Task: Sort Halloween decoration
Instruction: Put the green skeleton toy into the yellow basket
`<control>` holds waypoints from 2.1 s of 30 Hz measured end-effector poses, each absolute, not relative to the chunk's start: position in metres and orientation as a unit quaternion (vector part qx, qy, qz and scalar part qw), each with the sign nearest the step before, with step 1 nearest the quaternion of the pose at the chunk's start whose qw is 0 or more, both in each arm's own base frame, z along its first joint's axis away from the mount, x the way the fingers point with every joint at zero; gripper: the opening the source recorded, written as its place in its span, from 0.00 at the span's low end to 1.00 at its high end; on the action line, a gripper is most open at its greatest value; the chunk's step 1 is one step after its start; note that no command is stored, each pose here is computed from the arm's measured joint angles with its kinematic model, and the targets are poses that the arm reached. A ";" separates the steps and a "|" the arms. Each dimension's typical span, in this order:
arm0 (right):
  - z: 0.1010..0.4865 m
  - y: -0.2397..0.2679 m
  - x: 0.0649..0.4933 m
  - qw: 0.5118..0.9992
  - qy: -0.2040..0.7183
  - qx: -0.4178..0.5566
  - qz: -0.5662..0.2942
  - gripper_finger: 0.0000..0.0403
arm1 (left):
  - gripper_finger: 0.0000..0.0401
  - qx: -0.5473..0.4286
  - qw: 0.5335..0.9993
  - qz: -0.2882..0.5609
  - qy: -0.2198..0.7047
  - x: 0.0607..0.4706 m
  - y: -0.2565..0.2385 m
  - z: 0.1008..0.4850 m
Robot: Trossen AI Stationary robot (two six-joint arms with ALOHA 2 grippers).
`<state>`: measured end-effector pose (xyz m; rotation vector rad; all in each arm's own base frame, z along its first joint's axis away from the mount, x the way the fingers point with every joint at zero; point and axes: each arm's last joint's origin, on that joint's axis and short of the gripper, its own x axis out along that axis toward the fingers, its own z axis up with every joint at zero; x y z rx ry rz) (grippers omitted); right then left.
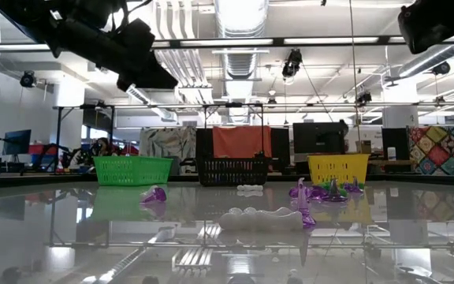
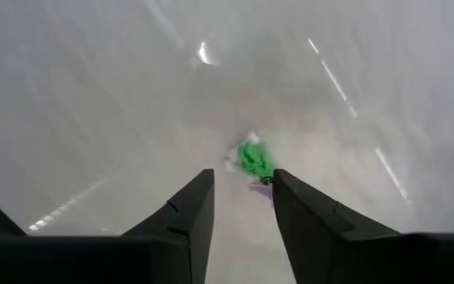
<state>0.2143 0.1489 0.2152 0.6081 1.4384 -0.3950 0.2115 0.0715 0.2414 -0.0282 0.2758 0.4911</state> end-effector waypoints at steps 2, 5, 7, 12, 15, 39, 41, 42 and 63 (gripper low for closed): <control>0.215 0.149 0.214 0.697 0.646 0.264 -0.168 0.31 | 0.25 0.000 0.962 0.241 0.125 0.212 0.072 0.244; 0.215 0.149 0.214 0.700 0.647 0.255 -0.160 0.32 | 0.25 0.013 0.966 0.241 0.098 0.213 0.072 0.250; 0.215 0.149 0.214 0.702 0.647 0.252 -0.158 0.32 | 0.25 0.017 0.967 0.242 0.080 0.214 0.072 0.253; 0.213 0.148 0.216 0.725 0.638 0.219 -0.141 0.32 | 0.25 0.019 0.969 0.243 0.053 0.215 0.072 0.259; 0.212 0.151 0.217 0.752 0.619 0.191 -0.122 0.32 | 0.25 0.018 0.968 0.243 0.054 0.214 0.072 0.258; 0.151 0.186 0.210 0.698 0.690 0.120 -0.151 0.32 | 0.24 -0.014 0.967 0.244 0.073 0.215 0.073 0.253; 0.151 0.186 0.210 0.698 0.689 0.122 -0.150 0.32 | 0.24 -0.014 0.967 0.244 0.070 0.215 0.073 0.253; 0.153 0.185 0.209 0.699 0.688 0.125 -0.150 0.32 | 0.24 -0.014 0.967 0.244 0.069 0.215 0.073 0.253; 0.154 0.176 0.204 0.729 0.654 0.112 -0.168 0.32 | 0.24 -0.014 0.967 0.244 0.068 0.215 0.073 0.253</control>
